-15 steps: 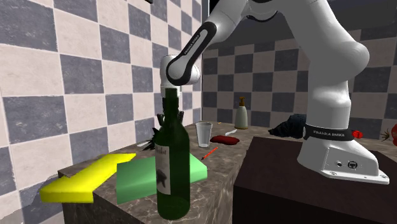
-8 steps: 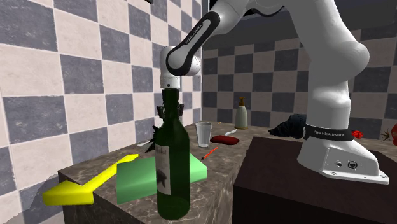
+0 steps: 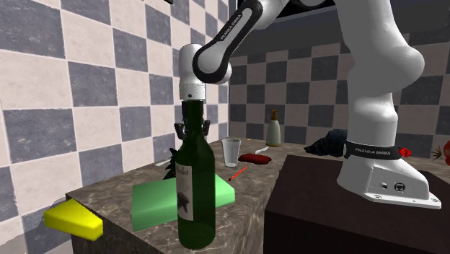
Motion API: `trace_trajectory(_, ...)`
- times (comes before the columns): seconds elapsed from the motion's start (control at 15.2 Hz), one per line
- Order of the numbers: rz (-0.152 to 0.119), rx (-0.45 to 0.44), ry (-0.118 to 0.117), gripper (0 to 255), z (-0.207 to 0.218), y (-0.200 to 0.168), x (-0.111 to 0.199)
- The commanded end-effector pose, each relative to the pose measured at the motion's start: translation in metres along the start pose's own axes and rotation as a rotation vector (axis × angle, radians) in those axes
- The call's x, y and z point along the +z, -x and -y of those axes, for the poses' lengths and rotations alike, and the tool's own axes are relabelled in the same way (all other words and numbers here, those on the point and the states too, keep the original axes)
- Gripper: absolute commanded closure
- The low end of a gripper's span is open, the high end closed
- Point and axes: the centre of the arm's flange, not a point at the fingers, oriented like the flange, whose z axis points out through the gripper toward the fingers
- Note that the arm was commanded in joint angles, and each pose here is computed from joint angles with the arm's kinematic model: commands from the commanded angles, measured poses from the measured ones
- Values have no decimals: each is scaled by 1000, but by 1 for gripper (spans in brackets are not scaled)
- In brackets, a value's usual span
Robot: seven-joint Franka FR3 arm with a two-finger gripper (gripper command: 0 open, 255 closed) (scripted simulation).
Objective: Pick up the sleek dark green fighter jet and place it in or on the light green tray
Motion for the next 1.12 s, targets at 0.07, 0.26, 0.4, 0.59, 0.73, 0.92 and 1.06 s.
trace_trajectory(0.07,-1,1,0,255,24,33,1)
trace_trajectory(0.26,-1,1,0,255,47,65,1)
trace_trajectory(0.4,-1,1,0,255,63,86,1)
trace_trajectory(0.59,-1,1,0,255,86,118,1)
trace_trajectory(0.73,-1,1,0,255,97,133,1)
trace_trajectory(0.92,-1,1,0,255,97,133,17)
trace_trajectory(1.06,-1,1,0,255,98,133,27)
